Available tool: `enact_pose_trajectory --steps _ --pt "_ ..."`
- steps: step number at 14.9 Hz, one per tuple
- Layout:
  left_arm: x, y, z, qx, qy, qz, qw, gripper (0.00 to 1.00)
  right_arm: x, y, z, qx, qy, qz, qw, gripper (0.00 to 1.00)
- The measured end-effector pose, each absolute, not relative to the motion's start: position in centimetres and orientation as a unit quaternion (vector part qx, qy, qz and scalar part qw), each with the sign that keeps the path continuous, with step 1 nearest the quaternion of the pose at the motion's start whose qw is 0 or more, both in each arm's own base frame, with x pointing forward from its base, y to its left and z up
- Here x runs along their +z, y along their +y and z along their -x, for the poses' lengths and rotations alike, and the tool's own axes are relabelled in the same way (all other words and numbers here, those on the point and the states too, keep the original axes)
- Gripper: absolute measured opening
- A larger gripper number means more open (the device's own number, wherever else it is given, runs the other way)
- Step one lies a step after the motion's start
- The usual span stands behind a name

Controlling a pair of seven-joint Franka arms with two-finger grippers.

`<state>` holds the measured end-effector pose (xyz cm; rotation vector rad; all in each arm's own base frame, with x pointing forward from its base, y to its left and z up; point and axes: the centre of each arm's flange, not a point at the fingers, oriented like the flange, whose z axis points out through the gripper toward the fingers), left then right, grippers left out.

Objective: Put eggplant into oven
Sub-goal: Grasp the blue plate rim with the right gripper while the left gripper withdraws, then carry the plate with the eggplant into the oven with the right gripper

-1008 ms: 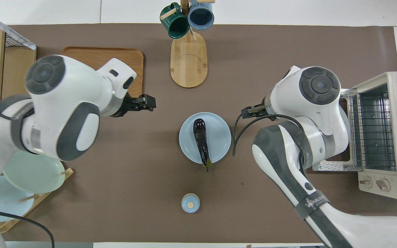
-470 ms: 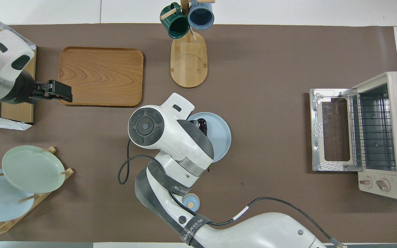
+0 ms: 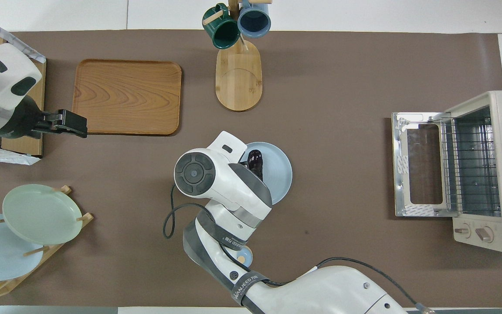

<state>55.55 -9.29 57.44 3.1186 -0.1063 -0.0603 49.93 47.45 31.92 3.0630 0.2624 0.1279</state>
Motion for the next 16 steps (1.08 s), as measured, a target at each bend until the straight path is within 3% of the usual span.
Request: enact_pose_trajectory --steps 4,11,14,16 --pt "59.0 -9.5 -53.5 -0.039 -0.039 -0.998 0.006 1.00 31.1 46.9 -49.0 0.044 0.090 -0.995 0.029 0.56" --pt "58.4 -9.7 -53.1 -0.040 -0.040 -0.998 0.005 1.00 29.8 46.3 -48.0 0.045 0.094 -0.994 0.026 0.41" --pt "58.6 -9.7 -53.3 -0.032 -0.040 -0.999 0.006 1.00 29.8 46.4 -47.5 0.054 0.109 -0.992 0.035 0.04" --pt "58.8 -9.8 -53.4 -0.027 -0.041 -0.999 0.007 1.00 30.9 46.2 -47.4 0.061 0.124 -0.989 0.058 0.03"
